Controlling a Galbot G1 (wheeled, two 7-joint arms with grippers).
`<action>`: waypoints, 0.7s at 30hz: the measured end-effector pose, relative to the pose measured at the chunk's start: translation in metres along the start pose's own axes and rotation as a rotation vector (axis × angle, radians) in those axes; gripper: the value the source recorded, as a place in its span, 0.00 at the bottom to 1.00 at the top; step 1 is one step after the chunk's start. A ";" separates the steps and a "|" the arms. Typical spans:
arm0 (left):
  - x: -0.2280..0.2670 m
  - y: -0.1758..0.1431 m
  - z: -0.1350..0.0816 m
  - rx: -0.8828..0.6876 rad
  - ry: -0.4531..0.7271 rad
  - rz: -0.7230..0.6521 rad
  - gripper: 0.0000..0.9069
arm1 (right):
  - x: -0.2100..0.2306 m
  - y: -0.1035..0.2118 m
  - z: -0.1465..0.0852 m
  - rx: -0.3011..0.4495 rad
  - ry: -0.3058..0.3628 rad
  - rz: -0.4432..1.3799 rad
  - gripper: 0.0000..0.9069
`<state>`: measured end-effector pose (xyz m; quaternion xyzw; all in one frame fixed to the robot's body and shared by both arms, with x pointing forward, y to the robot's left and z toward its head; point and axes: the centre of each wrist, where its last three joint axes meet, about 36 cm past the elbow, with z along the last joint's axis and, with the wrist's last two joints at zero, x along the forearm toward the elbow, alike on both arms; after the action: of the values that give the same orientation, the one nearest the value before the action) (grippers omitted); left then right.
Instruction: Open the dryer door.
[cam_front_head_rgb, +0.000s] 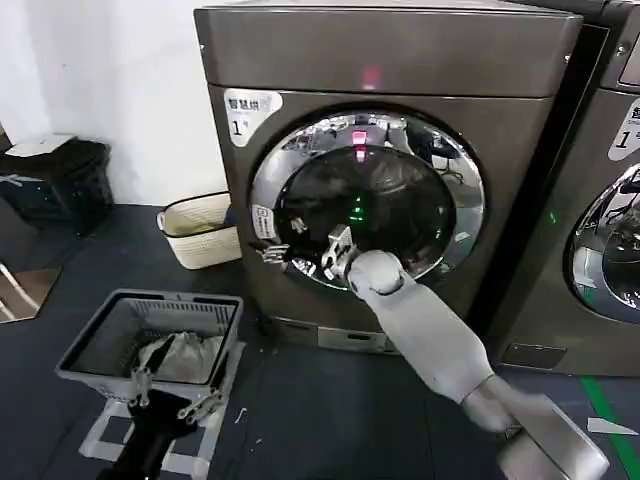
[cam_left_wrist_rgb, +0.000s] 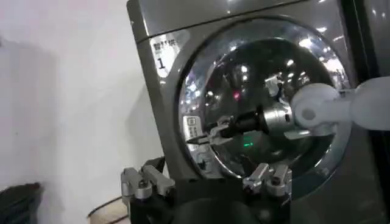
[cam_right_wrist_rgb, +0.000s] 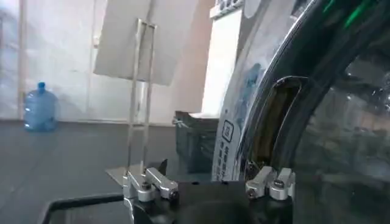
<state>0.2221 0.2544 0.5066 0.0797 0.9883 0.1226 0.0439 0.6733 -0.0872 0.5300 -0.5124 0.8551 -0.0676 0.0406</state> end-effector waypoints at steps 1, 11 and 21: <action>0.000 0.000 0.000 0.000 0.001 0.000 1.00 | 0.001 0.000 0.001 0.000 -0.001 -0.013 1.00; -0.001 0.000 0.002 0.003 0.003 -0.001 1.00 | 0.023 0.009 0.007 -0.071 -0.054 -0.181 1.00; -0.001 0.008 0.003 -0.003 0.003 -0.012 1.00 | 0.057 0.014 0.004 -0.052 -0.098 -0.370 1.00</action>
<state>0.2247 0.2624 0.5053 0.0737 0.9886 0.1240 0.0432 0.6350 -0.1314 0.5238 -0.6643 0.7449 -0.0268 0.0559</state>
